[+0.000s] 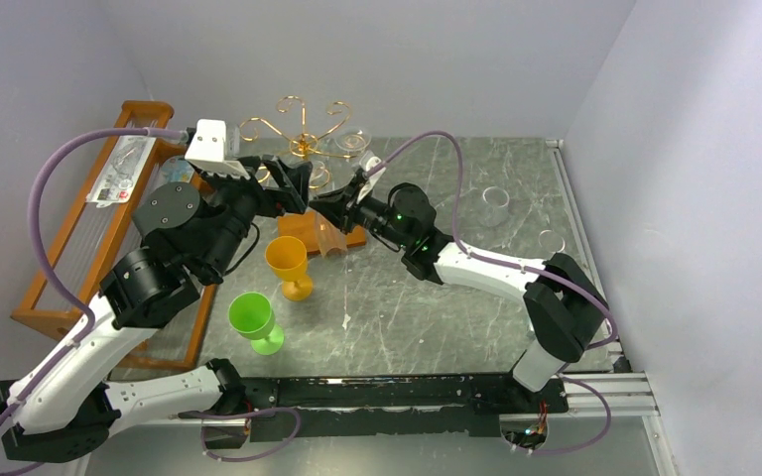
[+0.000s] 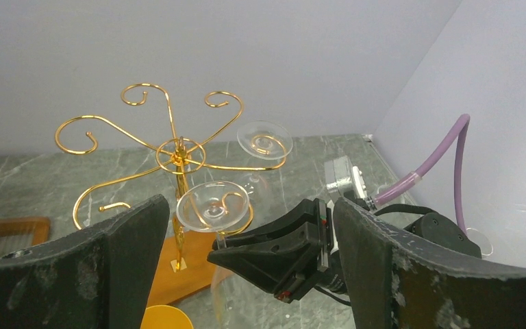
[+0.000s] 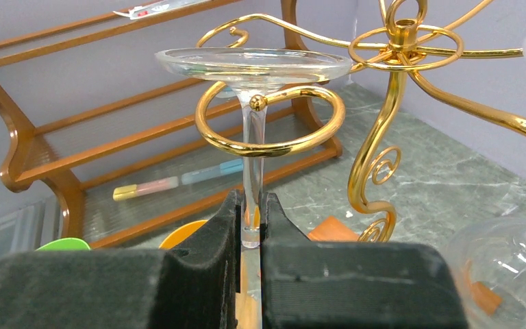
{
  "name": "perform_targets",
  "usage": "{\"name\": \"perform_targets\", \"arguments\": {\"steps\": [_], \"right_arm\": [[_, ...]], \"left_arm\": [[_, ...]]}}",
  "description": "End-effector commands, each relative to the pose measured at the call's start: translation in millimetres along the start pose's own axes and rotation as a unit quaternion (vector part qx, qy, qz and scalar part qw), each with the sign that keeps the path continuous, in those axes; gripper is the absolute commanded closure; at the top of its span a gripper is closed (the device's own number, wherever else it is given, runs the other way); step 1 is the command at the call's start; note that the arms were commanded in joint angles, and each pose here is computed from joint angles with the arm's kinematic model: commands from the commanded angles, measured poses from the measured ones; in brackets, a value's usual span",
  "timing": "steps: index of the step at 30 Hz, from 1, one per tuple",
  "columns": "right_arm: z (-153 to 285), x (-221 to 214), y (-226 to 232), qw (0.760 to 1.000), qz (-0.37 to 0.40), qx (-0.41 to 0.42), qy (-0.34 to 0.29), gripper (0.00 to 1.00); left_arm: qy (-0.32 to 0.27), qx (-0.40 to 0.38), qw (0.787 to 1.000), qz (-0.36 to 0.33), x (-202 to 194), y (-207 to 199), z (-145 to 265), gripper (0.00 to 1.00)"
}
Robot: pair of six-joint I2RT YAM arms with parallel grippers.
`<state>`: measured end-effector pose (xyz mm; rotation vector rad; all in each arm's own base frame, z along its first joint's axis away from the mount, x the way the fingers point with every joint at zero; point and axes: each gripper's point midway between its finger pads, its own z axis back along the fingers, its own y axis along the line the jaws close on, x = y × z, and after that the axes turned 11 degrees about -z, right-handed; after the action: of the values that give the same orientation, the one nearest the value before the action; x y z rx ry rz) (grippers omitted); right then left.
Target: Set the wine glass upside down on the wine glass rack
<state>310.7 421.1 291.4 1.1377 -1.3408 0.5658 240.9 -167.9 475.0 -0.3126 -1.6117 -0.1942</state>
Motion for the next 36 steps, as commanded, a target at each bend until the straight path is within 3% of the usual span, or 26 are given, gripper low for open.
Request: {"name": "perform_targets", "arguments": {"steps": [1,14,24,36], "right_arm": [[5,27,13,0.998,0.025,0.020,-0.048,1.00],[8,25,29,0.996,0.030,0.069,-0.052,1.00],[17,35,2,0.995,0.005,-0.013,-0.103,1.00],[3,18,-13,0.997,-0.009,-0.039,-0.067,0.98]], "left_arm": [[0.006,-0.007,1.000,-0.001,-6,-2,1,0.06],[0.016,-0.006,1.000,-0.011,-16,-4,-3,0.06],[0.024,-0.011,0.999,-0.018,-22,-8,-6,0.06],[0.033,-0.013,0.999,-0.022,-29,-9,-6,0.05]]}}
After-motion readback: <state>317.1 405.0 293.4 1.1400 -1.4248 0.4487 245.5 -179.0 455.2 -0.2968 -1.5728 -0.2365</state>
